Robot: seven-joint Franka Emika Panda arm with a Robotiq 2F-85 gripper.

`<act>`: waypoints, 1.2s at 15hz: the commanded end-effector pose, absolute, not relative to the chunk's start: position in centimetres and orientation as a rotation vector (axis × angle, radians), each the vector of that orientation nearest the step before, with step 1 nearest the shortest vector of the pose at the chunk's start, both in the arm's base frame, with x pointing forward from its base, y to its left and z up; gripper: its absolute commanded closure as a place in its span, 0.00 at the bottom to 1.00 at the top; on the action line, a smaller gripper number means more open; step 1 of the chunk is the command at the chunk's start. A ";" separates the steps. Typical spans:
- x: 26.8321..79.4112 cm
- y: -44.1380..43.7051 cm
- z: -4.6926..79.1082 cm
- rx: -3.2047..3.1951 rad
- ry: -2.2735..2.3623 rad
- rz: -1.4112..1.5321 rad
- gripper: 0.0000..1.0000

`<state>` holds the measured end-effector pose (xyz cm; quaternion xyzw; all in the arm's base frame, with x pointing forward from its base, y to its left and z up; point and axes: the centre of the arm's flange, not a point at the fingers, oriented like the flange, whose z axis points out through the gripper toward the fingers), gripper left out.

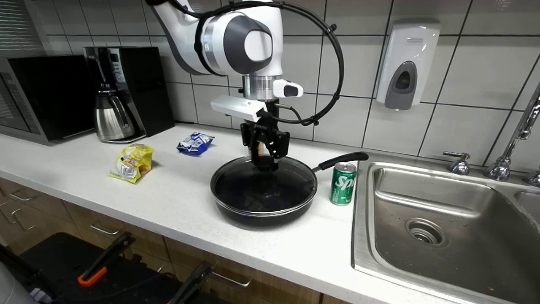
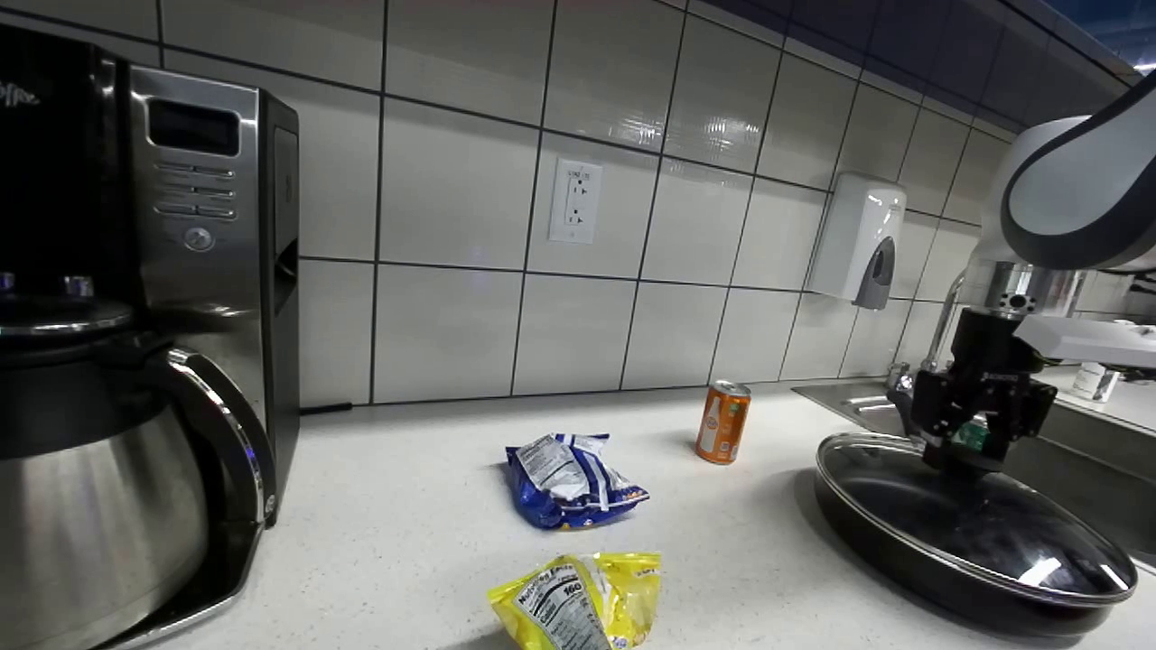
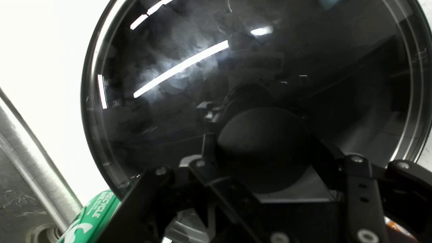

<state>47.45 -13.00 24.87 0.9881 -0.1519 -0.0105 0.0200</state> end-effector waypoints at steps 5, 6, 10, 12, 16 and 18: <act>46.7 -11.1 28.6 3.093 -0.432 -0.051 0.61; 46.5 -10.6 29.6 3.105 -0.412 -0.067 0.61; 46.0 -7.7 33.5 3.126 -0.274 -0.145 0.61; 46.0 -5.7 34.9 3.127 -0.206 -0.183 0.61; 46.5 -2.0 36.1 3.138 -0.097 -0.226 0.61; 47.2 -0.1 35.9 3.152 -0.049 -0.221 0.61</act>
